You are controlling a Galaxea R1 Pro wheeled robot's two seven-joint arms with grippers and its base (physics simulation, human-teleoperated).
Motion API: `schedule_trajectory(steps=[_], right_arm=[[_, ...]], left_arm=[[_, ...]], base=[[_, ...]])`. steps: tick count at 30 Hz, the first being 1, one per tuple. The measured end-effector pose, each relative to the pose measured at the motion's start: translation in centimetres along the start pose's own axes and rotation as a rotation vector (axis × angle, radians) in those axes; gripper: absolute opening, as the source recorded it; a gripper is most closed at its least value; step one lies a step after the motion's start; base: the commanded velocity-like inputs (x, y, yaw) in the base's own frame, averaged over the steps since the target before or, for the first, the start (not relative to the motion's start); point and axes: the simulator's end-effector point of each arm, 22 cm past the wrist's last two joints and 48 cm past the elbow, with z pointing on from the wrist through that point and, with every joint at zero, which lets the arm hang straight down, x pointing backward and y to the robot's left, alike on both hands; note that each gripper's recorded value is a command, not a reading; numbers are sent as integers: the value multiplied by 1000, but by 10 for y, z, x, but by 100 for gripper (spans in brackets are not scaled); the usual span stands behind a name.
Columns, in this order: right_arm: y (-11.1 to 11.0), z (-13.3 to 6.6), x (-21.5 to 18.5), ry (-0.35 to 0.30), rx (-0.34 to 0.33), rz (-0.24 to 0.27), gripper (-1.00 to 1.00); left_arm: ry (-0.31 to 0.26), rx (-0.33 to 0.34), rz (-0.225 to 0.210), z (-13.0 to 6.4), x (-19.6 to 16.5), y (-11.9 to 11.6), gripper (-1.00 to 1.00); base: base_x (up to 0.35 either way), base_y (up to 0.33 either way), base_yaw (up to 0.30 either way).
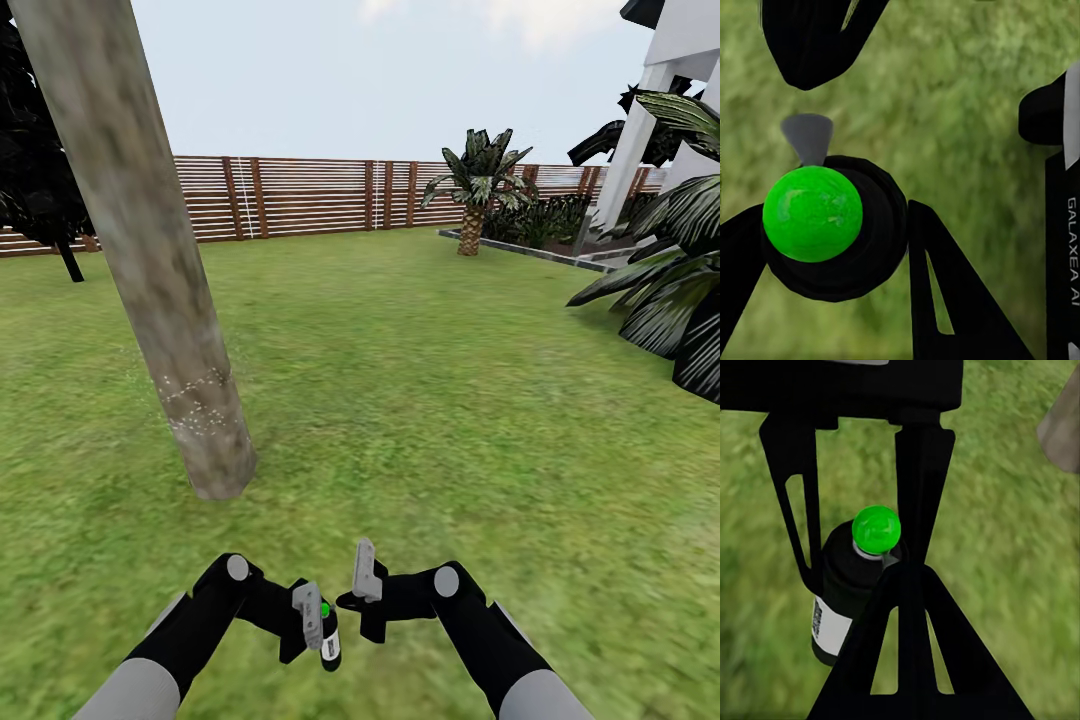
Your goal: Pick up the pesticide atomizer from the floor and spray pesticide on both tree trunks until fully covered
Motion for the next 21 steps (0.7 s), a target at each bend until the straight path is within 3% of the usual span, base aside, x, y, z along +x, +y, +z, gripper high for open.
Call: schedule_trajectory(steps=[21], right_arm=[[0, 0, 0, 0, 0, 0, -100]], left_arm=[[-10, -13, 4, -2, -9, 7, -100]], base=[[0, 0, 0]])
